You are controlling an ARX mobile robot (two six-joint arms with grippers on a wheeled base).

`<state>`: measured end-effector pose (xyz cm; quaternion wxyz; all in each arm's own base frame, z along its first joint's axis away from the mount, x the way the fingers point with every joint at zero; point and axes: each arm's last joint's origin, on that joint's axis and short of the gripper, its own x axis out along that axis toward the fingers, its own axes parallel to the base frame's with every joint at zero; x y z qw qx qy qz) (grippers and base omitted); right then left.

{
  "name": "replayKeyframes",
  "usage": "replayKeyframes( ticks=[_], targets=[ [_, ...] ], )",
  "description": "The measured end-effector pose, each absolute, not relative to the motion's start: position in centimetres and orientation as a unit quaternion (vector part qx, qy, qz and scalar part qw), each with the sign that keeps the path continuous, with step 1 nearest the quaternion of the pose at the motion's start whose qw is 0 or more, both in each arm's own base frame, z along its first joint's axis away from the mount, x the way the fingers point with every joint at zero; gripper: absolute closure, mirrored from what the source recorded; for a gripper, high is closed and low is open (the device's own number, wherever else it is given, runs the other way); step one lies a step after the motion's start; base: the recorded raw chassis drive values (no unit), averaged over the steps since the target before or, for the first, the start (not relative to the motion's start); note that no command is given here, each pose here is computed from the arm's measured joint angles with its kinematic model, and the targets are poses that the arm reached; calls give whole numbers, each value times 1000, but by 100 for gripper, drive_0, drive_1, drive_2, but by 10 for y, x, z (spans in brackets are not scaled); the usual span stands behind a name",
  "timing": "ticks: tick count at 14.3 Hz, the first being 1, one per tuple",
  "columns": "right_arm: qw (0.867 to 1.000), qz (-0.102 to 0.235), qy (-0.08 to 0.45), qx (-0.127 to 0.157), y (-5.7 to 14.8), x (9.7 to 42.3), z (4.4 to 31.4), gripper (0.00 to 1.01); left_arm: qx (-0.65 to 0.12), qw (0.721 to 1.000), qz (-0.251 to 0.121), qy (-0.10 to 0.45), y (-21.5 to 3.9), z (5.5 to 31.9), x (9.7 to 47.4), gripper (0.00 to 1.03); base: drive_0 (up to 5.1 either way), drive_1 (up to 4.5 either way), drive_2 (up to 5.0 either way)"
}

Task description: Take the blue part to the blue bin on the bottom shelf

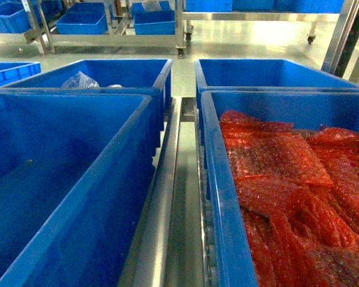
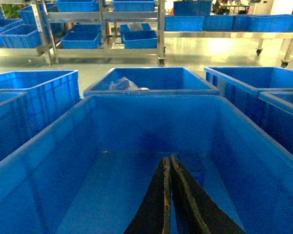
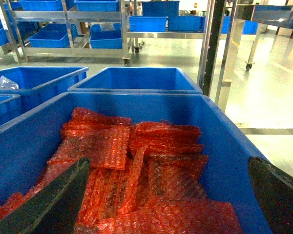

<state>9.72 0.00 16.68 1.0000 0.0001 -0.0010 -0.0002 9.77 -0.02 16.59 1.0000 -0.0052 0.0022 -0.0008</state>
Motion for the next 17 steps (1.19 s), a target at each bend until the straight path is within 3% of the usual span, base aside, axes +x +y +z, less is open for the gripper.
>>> replayKeyframes(
  ticks=[1, 4, 7, 10, 17],
  targets=[
    [1000, 0, -1, 0, 0, 97, 167, 3, -5, 1000, -1, 2, 0, 166, 98, 101, 0, 0, 0],
    [1000, 0, -1, 0, 0, 97, 167, 3, -5, 1000, -1, 2, 0, 166, 98, 76, 0, 0, 0],
    [1000, 0, -1, 0, 0, 97, 167, 3, -5, 1000, -1, 2, 0, 166, 98, 43, 0, 0, 0],
    [1000, 0, -1, 0, 0, 97, 167, 3, -5, 1000, -1, 2, 0, 166, 98, 3, 0, 0, 0],
    [1000, 0, -1, 0, 0, 97, 167, 3, -5, 1000, -1, 2, 0, 166, 98, 5, 0, 0, 0]
  ],
)
